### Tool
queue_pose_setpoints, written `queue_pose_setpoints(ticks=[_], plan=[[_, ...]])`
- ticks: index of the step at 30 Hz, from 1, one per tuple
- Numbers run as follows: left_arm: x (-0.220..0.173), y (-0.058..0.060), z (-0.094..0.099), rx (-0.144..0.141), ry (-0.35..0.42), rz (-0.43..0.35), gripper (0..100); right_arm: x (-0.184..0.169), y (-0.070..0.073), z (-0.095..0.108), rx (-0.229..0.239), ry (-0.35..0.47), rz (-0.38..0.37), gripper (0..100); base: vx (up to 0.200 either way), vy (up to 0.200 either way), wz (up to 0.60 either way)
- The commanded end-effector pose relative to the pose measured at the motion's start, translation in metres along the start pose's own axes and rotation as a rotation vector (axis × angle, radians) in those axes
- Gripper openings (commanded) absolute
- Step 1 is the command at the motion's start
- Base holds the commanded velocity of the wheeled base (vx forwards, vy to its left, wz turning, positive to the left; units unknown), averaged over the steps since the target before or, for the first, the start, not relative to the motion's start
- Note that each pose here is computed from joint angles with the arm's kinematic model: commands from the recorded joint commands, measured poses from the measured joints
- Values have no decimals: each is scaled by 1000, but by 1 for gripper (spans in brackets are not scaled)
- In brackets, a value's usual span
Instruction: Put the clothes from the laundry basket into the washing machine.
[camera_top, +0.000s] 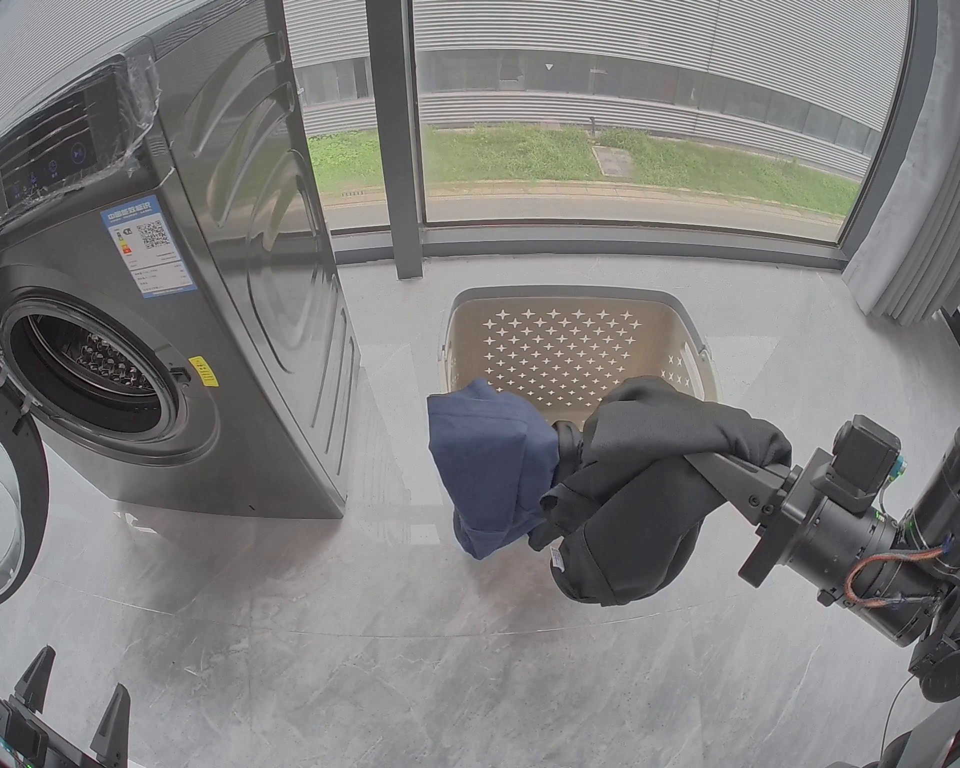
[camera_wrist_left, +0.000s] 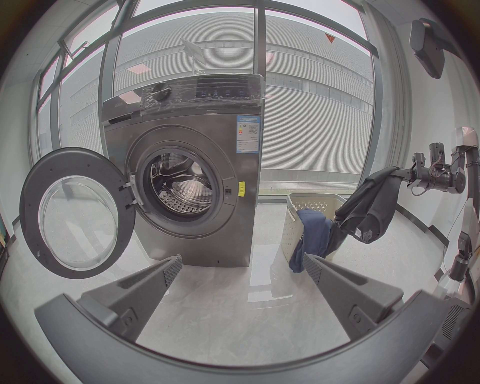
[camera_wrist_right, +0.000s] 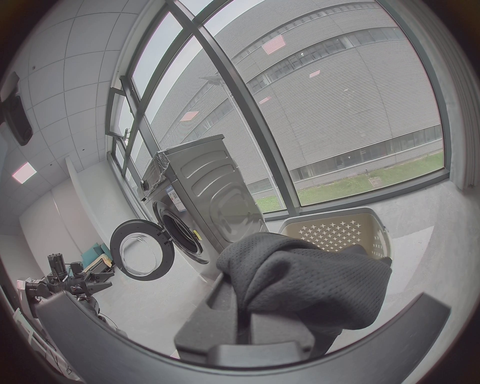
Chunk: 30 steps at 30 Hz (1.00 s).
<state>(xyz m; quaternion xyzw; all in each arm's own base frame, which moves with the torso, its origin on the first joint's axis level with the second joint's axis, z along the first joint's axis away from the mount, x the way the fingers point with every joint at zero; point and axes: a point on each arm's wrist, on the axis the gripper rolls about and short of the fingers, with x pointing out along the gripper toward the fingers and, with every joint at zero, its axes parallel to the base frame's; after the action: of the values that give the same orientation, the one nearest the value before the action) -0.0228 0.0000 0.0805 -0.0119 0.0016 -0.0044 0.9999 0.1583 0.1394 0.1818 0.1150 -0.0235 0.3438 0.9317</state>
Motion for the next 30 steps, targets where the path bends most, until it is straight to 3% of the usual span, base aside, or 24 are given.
queue_pose_setpoints(ticks=[1, 22, 30], plan=[[0, 0, -4, -1, 4, 0, 100, 3, -1, -4, -3, 12, 2, 0, 0, 200, 0], [0, 0, -5, -2, 6, 0, 100, 7, 6, -9, 7, 12, 35, 0, 0, 200, 0], [0, 0, -5, -1, 6, 0, 100, 11, 2, -11, 5, 17, 12, 0, 0, 0, 0]])
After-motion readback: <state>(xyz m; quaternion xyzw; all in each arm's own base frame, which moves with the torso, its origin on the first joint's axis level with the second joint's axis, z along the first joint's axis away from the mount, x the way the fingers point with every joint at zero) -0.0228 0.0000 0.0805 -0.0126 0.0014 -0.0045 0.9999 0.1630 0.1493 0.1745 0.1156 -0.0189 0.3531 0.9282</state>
